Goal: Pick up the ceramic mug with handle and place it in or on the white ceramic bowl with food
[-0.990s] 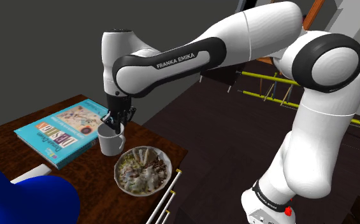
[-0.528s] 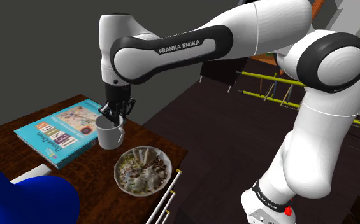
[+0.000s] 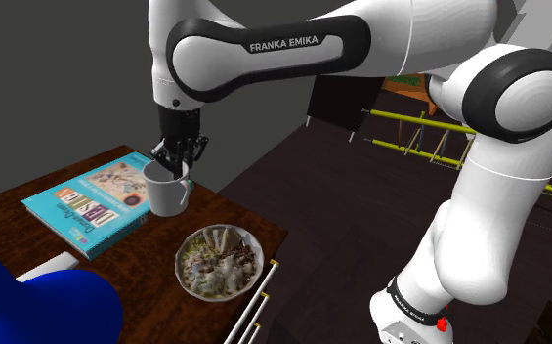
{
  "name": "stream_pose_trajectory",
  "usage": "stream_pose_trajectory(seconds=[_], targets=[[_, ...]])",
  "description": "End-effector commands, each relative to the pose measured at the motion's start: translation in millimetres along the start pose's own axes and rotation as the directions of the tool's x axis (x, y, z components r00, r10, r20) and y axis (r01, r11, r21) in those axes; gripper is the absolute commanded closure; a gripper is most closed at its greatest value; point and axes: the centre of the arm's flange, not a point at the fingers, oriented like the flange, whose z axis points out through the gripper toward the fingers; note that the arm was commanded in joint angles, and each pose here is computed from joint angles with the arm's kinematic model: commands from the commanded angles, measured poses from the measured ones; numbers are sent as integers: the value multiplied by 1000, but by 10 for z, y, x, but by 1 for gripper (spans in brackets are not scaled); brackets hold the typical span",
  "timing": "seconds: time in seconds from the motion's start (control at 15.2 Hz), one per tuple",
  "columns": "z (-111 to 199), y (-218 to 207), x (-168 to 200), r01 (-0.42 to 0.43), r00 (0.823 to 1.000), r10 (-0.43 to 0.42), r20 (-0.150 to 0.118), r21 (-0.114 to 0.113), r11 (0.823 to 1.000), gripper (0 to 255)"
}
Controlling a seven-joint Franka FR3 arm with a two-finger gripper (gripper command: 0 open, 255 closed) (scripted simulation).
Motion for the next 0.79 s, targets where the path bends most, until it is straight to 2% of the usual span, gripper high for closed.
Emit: stream_pose_trajectory(seconds=[0.0,0.53,0.73], targets=[[-102,3,4,0,1000,0,0,0,1000,255],[-499,-24,1,0,1000,0,0,0,1000,255],[-545,-26,-392,0,1000,0,0,0,1000,255]])
